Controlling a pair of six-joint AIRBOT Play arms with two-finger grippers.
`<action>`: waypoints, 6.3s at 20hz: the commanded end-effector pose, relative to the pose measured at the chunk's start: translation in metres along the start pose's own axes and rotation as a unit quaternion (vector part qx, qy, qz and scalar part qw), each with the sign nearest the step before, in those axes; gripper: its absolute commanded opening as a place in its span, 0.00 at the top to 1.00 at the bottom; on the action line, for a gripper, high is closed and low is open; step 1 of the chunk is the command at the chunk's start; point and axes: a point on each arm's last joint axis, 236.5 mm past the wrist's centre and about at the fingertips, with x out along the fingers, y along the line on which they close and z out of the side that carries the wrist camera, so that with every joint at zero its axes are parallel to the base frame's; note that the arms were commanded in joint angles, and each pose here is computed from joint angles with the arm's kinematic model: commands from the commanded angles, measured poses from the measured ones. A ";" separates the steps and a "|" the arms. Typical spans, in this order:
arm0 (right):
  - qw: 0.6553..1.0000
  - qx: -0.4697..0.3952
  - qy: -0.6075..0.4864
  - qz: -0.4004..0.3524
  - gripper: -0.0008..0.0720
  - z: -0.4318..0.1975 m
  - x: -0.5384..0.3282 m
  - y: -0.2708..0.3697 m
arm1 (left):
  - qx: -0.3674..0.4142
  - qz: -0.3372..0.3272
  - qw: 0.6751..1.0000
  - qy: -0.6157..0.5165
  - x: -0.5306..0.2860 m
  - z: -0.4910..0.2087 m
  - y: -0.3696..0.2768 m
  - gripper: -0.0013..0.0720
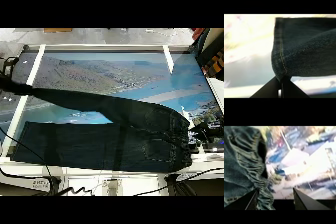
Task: Fold the clothes and pants, and hang the long-sleeved shirts on hangers.
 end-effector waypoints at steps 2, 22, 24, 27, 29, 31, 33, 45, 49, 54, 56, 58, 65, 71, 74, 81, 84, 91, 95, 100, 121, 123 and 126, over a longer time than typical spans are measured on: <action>0.999 -0.031 -0.010 -0.004 0.27 0.009 0.026 0.012 | 0.011 0.052 0.997 0.056 -0.002 -0.028 0.031 0.96; 0.939 -0.215 -0.265 -0.041 0.94 0.172 0.020 0.178 | -0.047 0.081 0.995 -0.021 0.064 0.019 0.043 0.96; 0.928 -0.214 -0.303 -0.045 0.94 0.187 0.016 0.194 | -0.035 0.107 0.988 -0.103 0.053 0.066 0.042 0.96; 0.911 -0.235 -0.335 -0.045 0.94 0.198 0.011 0.223 | -0.020 0.137 0.962 -0.237 0.004 0.147 0.033 0.96; 0.903 -0.246 -0.348 -0.045 0.94 0.203 0.007 0.236 | -0.010 0.145 0.950 -0.278 -0.030 0.175 0.027 0.96; 0.905 -0.228 -0.358 -0.041 0.94 0.206 0.003 0.237 | -0.010 0.143 0.951 -0.273 -0.041 0.175 0.026 0.96; 0.906 -0.224 -0.353 -0.061 0.95 0.207 0.004 0.227 | -0.024 0.121 0.974 -0.188 -0.017 0.135 0.027 0.96; 0.914 -0.218 -0.329 -0.097 0.94 0.207 0.021 0.201 | -0.102 -0.059 0.941 0.317 0.120 -0.113 -0.005 0.96; 0.913 -0.220 -0.329 -0.101 0.94 0.208 0.020 0.200 | -0.102 -0.056 0.939 0.324 0.118 -0.117 -0.002 0.96; 0.907 -0.219 -0.345 -0.104 0.94 0.214 0.015 0.200 | -0.091 0.010 0.937 0.338 0.103 -0.124 0.029 0.96; 0.905 -0.220 -0.349 -0.106 0.94 0.216 0.013 0.200 | -0.095 0.020 0.941 0.323 0.095 -0.118 0.037 0.96; 0.903 -0.220 -0.353 -0.107 0.94 0.217 0.012 0.200 | -0.101 0.019 0.945 0.310 0.089 -0.111 0.040 0.96; 0.907 -0.221 -0.343 -0.105 0.32 0.213 0.015 0.200 | -0.102 -0.009 0.950 0.296 0.093 -0.101 0.022 0.03; 0.898 -0.271 -0.305 -0.163 0.32 0.193 -0.012 0.185 | -0.105 -0.013 0.960 0.257 0.068 -0.083 0.018 0.18; 0.909 -0.241 -0.286 -0.184 0.51 0.176 -0.049 0.157 | -0.124 -0.010 0.972 0.200 0.041 -0.060 0.021 0.32; 0.973 -0.112 -0.118 -0.165 0.94 0.070 -0.086 0.065 | -0.136 -0.082 0.984 0.086 0.009 -0.003 -0.020 0.96; 0.989 -0.058 -0.071 -0.114 0.94 0.017 -0.068 0.043 | -0.127 -0.068 0.987 0.072 0.013 0.012 -0.032 0.96; 0.986 0.052 -0.157 0.010 0.42 -0.002 -0.021 0.045 | -0.094 -0.086 0.991 -0.028 -0.053 0.052 -0.067 0.96; 0.972 0.109 -0.204 0.049 0.28 0.014 -0.006 0.045 | -0.121 -0.079 0.989 -0.019 -0.083 0.006 -0.063 0.96; 0.966 0.122 -0.224 0.028 0.21 0.033 0.011 0.032 | -0.161 -0.066 0.985 0.016 -0.092 -0.070 -0.057 0.96; 0.925 0.100 -0.305 -0.204 0.95 0.011 -0.054 -0.010 | -0.264 -0.079 0.948 0.160 -0.027 -0.207 -0.037 0.64; 0.917 0.114 -0.319 -0.210 0.95 -0.002 -0.070 -0.018 | -0.261 -0.070 0.946 0.177 -0.019 -0.215 -0.031 0.64; 0.921 0.123 -0.308 -0.207 0.95 -0.011 -0.068 -0.018 | -0.243 -0.097 0.944 0.200 -0.002 -0.221 -0.035 0.42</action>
